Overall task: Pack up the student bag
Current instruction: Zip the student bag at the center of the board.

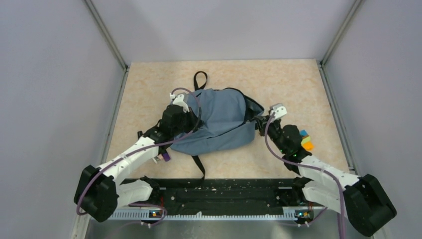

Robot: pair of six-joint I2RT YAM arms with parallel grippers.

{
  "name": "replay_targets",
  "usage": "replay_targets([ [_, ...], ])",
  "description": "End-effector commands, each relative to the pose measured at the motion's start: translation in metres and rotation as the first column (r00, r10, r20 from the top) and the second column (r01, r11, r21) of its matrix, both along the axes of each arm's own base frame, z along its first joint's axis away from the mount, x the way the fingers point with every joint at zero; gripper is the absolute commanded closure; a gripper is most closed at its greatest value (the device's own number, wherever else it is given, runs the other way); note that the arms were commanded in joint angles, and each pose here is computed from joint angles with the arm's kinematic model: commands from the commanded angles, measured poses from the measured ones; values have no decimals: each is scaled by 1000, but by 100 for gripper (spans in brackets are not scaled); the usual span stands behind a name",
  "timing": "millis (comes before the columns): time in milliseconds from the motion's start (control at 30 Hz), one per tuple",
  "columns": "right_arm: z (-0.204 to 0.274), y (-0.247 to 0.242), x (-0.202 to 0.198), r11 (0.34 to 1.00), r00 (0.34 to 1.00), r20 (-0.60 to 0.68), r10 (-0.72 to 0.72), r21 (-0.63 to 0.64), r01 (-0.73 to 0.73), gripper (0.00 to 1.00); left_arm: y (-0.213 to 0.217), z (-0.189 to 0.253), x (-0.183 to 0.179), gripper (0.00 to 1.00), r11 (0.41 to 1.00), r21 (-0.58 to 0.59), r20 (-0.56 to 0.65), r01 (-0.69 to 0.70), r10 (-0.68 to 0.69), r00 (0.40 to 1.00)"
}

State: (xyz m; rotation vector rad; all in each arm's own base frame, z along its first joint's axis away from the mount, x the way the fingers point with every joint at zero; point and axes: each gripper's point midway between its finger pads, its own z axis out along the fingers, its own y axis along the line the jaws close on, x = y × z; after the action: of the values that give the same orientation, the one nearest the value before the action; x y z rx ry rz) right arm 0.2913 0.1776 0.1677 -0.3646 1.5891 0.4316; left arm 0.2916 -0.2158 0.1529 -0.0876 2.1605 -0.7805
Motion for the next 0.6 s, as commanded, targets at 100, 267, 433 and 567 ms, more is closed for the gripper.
replay_targets([
  [100, 44, -43, 64, 983, 980, 100, -173, 83, 165, 100, 50, -4, 10, 100, 976, 203, 87, -81, 65, 994],
  [267, 63, -10, 48, 994, 991, 132, 33, 97, -46, 100, 33, 7, 6, 89, 982, 189, 98, 31, -51, 994],
  [433, 45, -8, 31, 990, 997, -50, 60, 131, -53, 92, 30, 20, 10, 38, 980, 193, 135, 40, -67, 989],
  [567, 33, -16, 15, 987, 987, -157, 34, 163, -8, 61, 19, 41, 9, 28, 964, 252, 224, 86, -145, 964],
])
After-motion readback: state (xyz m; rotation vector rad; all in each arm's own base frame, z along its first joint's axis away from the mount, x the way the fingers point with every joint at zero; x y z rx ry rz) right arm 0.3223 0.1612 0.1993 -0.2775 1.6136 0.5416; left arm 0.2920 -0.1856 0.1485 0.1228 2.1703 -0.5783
